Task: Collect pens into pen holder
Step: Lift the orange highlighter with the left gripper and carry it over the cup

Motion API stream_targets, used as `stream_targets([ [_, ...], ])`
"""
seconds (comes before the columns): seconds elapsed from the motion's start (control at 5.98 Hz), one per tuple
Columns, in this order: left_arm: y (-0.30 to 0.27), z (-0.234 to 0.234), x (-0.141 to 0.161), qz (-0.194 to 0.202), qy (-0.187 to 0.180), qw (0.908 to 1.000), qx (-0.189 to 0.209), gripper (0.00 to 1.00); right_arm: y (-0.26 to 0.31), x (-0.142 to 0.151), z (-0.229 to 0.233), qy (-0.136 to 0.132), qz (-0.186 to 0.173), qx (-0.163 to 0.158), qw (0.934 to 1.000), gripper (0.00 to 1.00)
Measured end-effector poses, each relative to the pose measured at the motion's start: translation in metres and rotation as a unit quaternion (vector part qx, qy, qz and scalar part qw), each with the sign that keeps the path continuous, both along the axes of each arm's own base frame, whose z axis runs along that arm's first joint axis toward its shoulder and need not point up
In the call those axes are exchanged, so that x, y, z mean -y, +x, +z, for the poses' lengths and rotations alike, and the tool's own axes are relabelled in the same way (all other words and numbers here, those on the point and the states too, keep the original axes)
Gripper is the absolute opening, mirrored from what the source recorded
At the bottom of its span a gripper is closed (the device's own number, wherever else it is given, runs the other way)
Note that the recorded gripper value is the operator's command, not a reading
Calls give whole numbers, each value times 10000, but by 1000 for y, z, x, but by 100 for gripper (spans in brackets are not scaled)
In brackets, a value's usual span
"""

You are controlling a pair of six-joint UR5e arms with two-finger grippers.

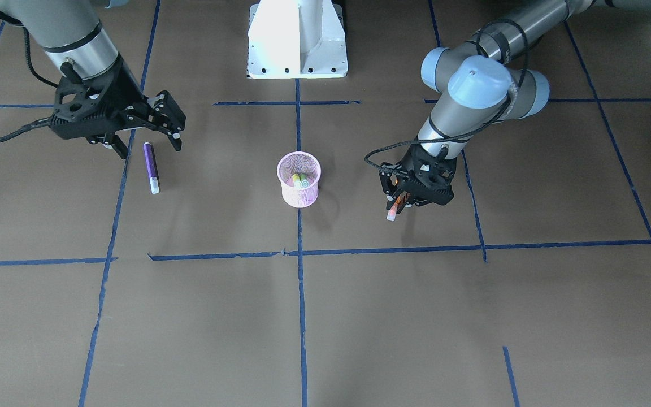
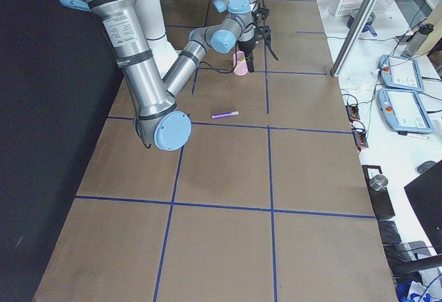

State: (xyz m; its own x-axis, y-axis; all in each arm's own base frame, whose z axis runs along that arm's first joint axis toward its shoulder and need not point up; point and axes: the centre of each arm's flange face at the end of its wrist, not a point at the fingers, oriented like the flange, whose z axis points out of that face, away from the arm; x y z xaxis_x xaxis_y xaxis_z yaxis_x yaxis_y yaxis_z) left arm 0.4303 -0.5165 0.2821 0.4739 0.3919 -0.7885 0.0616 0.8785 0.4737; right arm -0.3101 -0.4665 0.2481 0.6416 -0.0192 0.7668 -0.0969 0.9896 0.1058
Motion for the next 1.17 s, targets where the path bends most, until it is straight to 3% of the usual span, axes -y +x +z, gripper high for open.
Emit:
stream_targets([
  [0.17,-22,-27,3,-226,541,9966,-580,0,-1,5,19,-283,-31,-180,9994,100],
  [0.33,-39,-49,0,-519,906,9876,-1174,0,-4,9,38,-460,-34,-330,9984,100],
  [0.67,-49,-75,-21,-972,1192,9567,-2471,0,-7,9,62,-586,-60,-459,9972,100],
  [0.84,-35,-76,-37,-1082,1376,9399,-2932,0,-8,8,64,-579,-68,-463,9972,100],
  [1.17,-5,-69,-64,-1200,2184,9133,-3221,0,-10,7,64,-559,-80,-470,9973,100],
])
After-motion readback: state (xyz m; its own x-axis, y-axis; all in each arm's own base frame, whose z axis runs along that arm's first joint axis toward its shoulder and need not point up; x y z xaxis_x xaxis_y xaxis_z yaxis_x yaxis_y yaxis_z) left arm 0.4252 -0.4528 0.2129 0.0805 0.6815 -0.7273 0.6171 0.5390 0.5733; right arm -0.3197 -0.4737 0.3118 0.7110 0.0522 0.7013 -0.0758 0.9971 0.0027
